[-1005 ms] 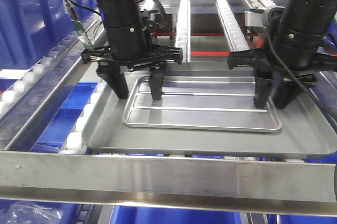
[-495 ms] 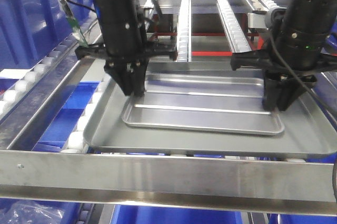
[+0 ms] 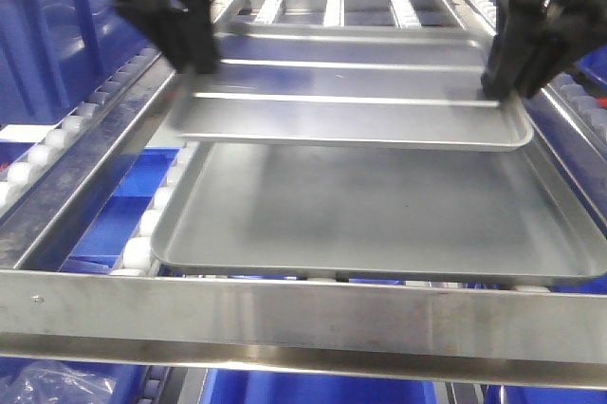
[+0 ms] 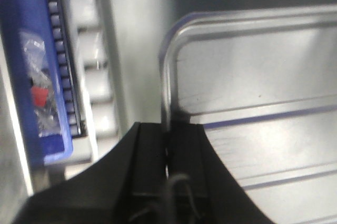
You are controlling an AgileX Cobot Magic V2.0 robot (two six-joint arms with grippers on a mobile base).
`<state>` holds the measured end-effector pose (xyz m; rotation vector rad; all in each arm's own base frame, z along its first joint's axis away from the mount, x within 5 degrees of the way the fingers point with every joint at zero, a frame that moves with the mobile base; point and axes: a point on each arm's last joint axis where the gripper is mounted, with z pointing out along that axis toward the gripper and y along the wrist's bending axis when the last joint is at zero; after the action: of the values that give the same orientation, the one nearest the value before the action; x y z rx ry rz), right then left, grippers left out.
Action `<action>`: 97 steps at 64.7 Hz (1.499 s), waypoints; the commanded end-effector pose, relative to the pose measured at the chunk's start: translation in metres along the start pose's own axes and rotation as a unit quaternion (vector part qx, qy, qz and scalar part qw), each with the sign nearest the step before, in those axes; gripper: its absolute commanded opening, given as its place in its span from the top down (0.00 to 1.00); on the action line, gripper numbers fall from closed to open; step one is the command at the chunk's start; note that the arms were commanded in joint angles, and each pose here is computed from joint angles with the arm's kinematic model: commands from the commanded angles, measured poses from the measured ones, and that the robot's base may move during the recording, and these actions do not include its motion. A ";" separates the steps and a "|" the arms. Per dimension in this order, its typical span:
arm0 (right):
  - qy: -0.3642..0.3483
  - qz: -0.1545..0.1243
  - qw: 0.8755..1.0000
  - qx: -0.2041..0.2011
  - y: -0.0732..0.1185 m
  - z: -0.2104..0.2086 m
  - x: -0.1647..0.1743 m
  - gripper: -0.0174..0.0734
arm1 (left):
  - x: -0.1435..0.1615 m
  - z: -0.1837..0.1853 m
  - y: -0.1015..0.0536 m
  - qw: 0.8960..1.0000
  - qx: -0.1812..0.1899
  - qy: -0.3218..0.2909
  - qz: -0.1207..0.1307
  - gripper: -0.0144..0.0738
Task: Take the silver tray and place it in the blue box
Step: 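Lift the silver tray with both grippers off the stack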
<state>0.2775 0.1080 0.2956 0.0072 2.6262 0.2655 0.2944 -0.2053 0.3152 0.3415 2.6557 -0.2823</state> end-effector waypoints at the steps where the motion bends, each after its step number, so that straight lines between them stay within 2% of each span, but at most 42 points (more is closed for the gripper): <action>1: -0.051 -0.029 0.998 -0.009 0.005 -0.030 -0.003 0.74 | 0.015 -0.035 0.004 0.999 -0.004 -0.033 0.029 0.95; 11: -0.054 -0.042 0.997 -0.025 0.016 -0.048 0.006 0.74 | 0.042 -0.059 0.012 0.999 0.003 -0.044 0.014 0.95; 23: -0.066 -0.061 0.995 -0.046 0.024 -0.074 0.017 0.74 | 0.055 -0.097 0.018 0.998 0.012 -0.068 0.005 0.95; 35: -0.087 -0.061 0.993 -0.058 0.025 -0.098 0.016 0.74 | 0.061 -0.112 0.021 0.998 0.010 -0.068 -0.007 0.95; 42: -0.100 -0.062 0.991 -0.058 0.027 -0.108 0.010 0.74 | 0.058 -0.112 0.016 0.997 0.009 -0.076 -0.004 0.95; 50: -0.116 -0.054 0.991 -0.049 0.025 -0.113 0.005 0.74 | 0.051 -0.105 0.009 0.996 -0.013 -0.083 -0.006 0.95; 57: -0.117 -0.055 0.991 -0.031 0.022 -0.112 0.005 0.74 | 0.040 -0.098 -0.001 0.996 -0.008 -0.087 -0.005 0.95; 66: -0.113 -0.056 0.992 -0.027 0.022 -0.111 0.005 0.74 | 0.033 -0.092 -0.010 0.996 -0.002 -0.086 0.000 0.95; 97: -0.103 -0.056 0.993 -0.022 0.021 -0.110 0.006 0.74 | 0.032 -0.087 -0.011 0.997 -0.006 -0.075 0.000 0.95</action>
<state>0.2179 0.1148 0.3691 -0.1177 2.5281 0.2762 0.2326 -0.1925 0.3605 0.2634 2.5768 -0.3006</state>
